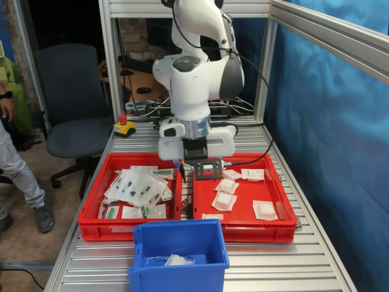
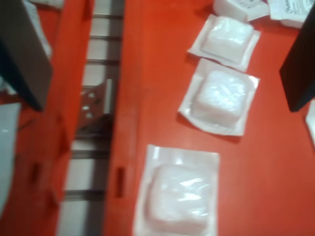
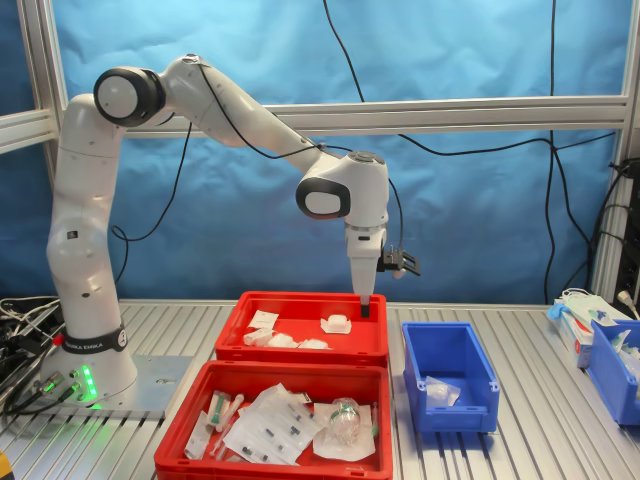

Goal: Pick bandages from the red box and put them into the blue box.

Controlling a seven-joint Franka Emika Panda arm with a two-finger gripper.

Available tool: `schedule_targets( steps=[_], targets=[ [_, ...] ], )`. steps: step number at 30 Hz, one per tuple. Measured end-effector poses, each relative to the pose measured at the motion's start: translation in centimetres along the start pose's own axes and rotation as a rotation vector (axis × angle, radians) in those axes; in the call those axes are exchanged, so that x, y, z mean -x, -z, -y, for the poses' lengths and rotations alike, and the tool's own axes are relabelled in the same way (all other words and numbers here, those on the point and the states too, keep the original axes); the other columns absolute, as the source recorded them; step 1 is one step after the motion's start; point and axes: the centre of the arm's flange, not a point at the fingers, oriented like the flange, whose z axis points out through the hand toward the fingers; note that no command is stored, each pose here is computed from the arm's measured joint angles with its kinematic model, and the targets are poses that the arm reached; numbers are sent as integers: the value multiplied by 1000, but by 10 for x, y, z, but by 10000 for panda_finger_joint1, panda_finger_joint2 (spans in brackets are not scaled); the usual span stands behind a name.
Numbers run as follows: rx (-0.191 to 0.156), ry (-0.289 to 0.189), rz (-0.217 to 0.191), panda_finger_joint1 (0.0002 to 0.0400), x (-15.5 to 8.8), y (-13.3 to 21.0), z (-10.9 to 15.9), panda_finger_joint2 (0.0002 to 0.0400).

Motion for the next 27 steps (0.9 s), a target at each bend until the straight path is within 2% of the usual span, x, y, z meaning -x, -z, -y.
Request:
schedule_targets(
  steps=[11,19,27],
  targets=[
    [-15,87,65,400,43,-15,31,400],
    [-29,102,94,400,52,-19,36,400],
    [-41,97,111,400,49,-19,34,400]
  ],
)
